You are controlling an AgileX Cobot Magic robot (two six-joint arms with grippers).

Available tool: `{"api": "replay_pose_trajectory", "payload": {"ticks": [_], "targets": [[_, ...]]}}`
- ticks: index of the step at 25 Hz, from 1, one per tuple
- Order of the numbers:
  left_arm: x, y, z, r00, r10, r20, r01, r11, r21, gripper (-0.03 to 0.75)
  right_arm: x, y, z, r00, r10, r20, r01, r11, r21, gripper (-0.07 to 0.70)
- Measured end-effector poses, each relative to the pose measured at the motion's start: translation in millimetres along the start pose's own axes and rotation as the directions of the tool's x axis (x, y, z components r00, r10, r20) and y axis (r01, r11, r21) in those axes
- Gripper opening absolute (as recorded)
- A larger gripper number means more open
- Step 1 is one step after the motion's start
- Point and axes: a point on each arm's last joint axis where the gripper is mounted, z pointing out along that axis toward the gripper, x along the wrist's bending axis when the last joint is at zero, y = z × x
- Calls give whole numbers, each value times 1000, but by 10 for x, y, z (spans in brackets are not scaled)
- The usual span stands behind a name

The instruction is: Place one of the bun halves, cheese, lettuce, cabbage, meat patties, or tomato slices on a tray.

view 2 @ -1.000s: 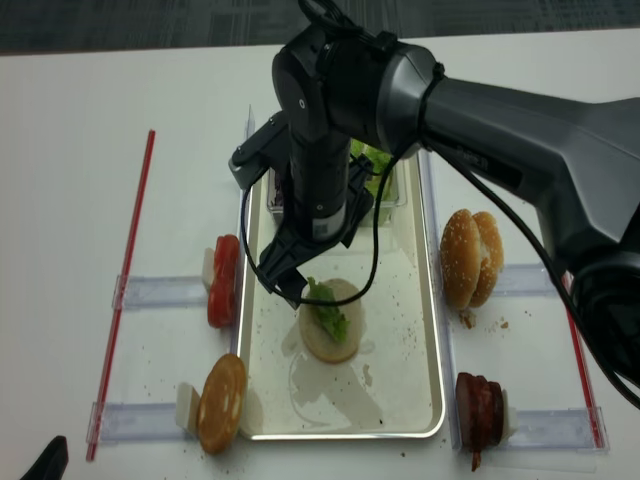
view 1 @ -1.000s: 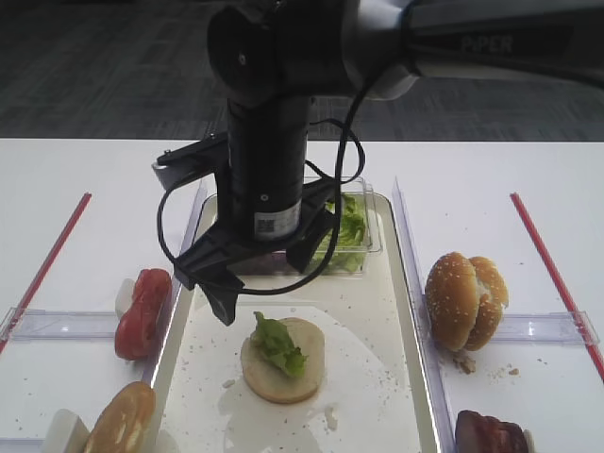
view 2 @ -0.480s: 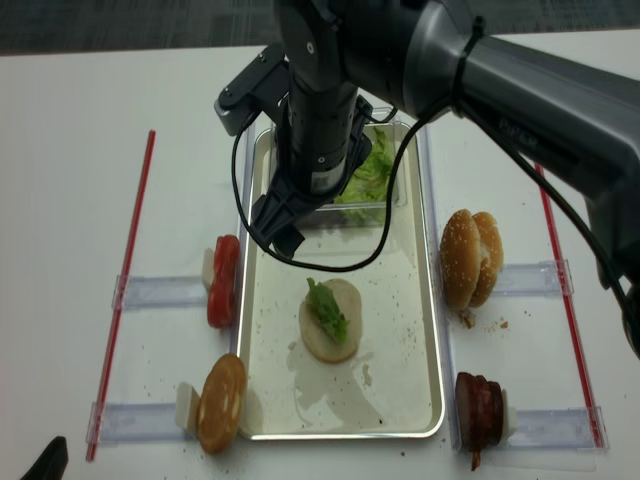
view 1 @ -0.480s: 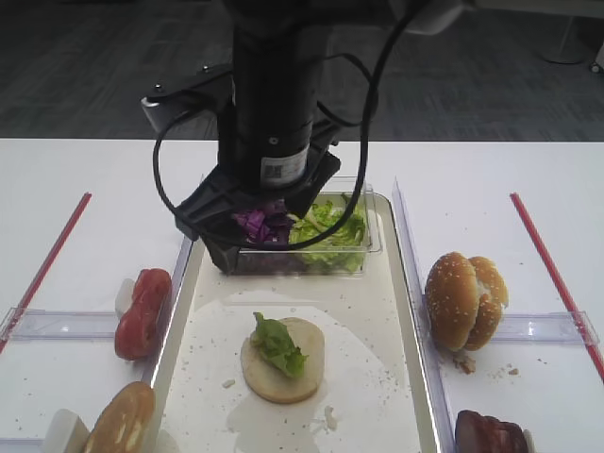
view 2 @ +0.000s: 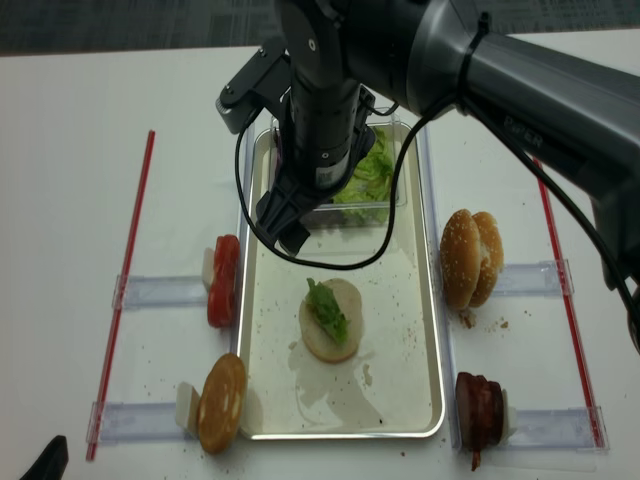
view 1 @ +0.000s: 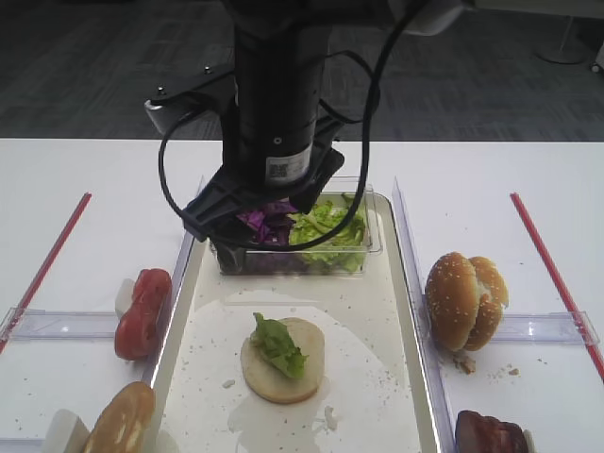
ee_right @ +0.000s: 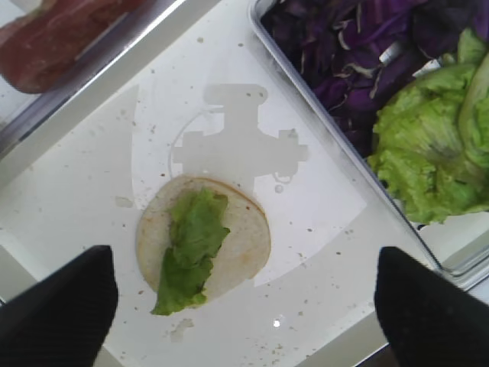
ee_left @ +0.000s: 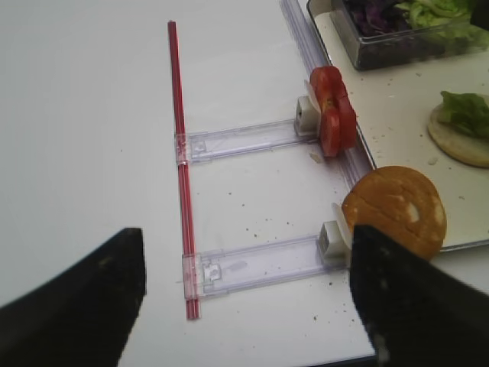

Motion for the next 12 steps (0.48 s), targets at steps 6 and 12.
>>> {"api": "replay_pose_trajectory", "payload": {"ticks": [6, 12], "targets": [[0, 0, 0, 1000, 0, 0, 0, 1000, 0, 509, -165, -19, -7, 999, 24, 35, -25, 1000, 3, 692], [0, 0, 0, 1000, 0, 0, 0, 1000, 0, 509, -683, -119, -40, 987, 145, 65, -146, 989, -2, 692]]}}
